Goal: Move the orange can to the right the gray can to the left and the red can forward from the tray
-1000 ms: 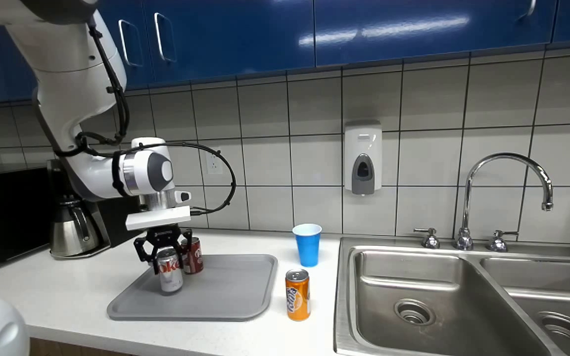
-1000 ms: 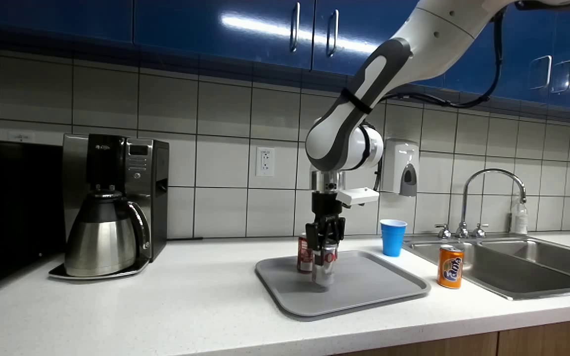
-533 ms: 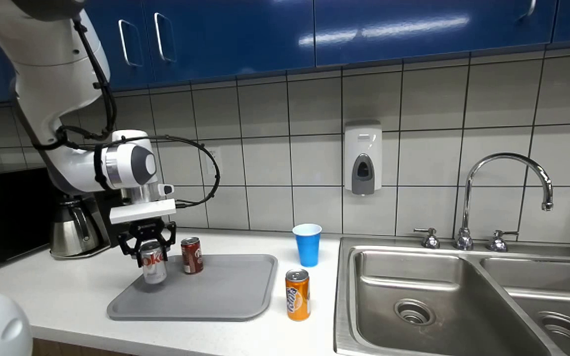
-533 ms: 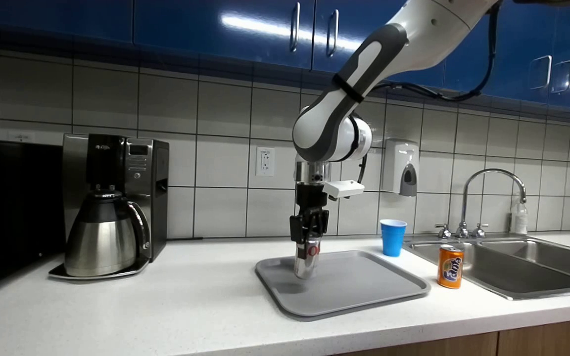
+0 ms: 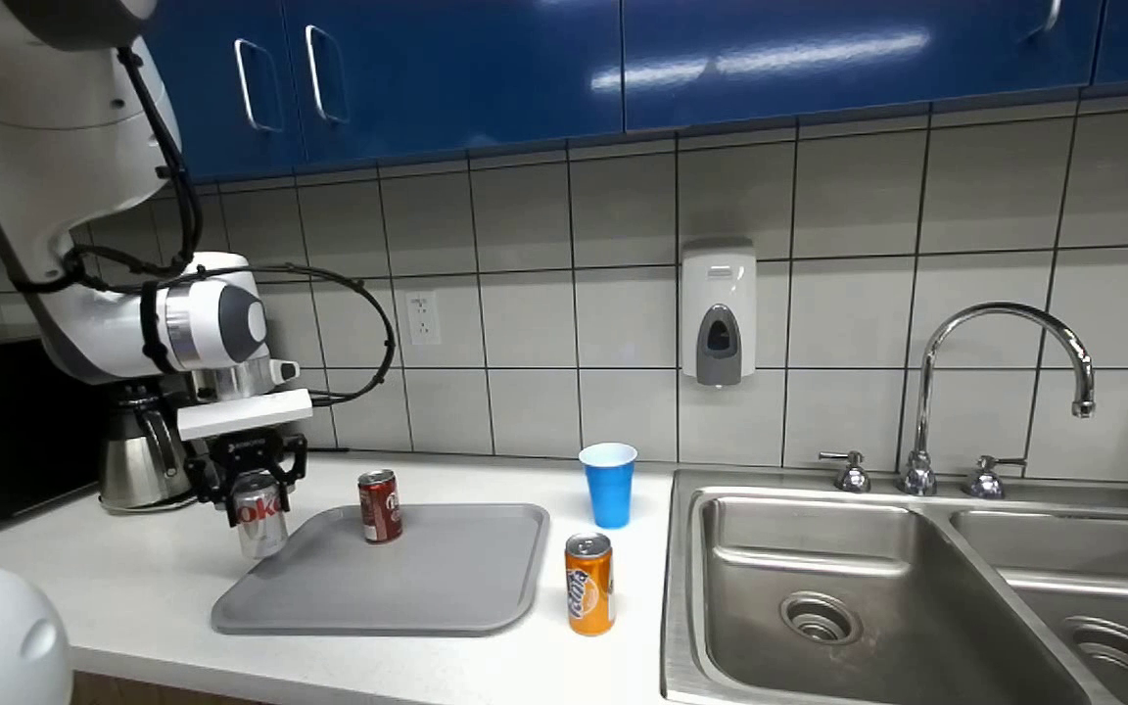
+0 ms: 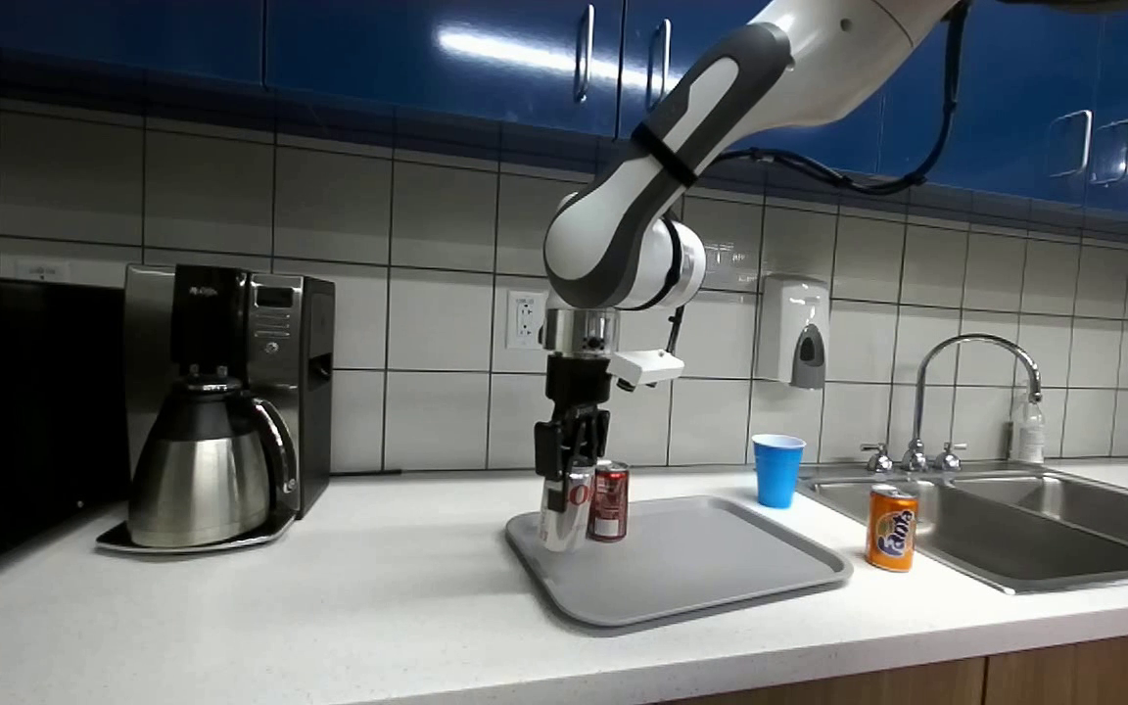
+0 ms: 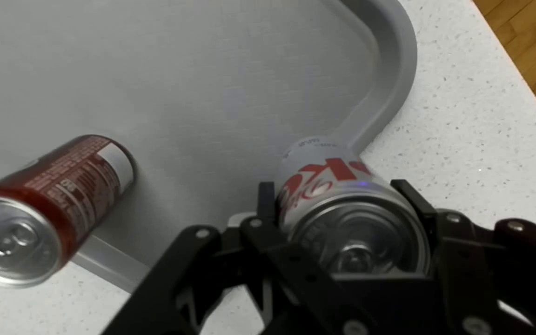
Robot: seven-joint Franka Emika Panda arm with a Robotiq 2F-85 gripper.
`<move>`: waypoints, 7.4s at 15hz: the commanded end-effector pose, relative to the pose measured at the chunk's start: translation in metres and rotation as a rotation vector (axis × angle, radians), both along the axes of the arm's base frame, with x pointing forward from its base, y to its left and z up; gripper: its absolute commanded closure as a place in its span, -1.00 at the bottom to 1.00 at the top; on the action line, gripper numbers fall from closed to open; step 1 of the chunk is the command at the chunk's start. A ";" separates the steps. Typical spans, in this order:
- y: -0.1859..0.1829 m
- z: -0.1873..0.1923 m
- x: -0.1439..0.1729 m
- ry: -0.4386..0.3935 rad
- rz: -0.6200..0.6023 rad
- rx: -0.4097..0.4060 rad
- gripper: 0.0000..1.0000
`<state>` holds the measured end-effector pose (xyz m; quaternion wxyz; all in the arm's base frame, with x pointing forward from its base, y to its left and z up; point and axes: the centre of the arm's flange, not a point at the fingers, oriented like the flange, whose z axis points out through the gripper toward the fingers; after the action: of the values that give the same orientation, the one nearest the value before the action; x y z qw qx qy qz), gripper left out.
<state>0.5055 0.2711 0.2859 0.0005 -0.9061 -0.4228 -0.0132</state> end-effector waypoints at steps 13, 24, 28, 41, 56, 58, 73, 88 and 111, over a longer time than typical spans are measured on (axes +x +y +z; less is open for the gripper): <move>0.065 -0.015 0.006 0.075 0.257 0.011 0.24; 0.073 -0.026 0.014 0.068 0.306 -0.042 0.24; 0.074 -0.034 0.017 0.073 0.310 -0.048 0.24; 0.072 -0.018 0.010 0.086 0.345 -0.070 -1.00; 0.029 0.063 0.036 -0.018 0.176 0.031 -1.00; 0.010 0.061 0.044 -0.016 0.117 0.050 -1.00; -0.093 0.042 0.094 -0.023 -0.335 0.024 -1.00; -0.086 -0.002 0.133 -0.020 -0.582 -0.022 -1.00; -0.089 -0.046 0.145 0.044 -0.593 -0.041 -0.45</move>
<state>0.6444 0.1798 0.2344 -0.0081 -0.9892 -0.1458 0.0092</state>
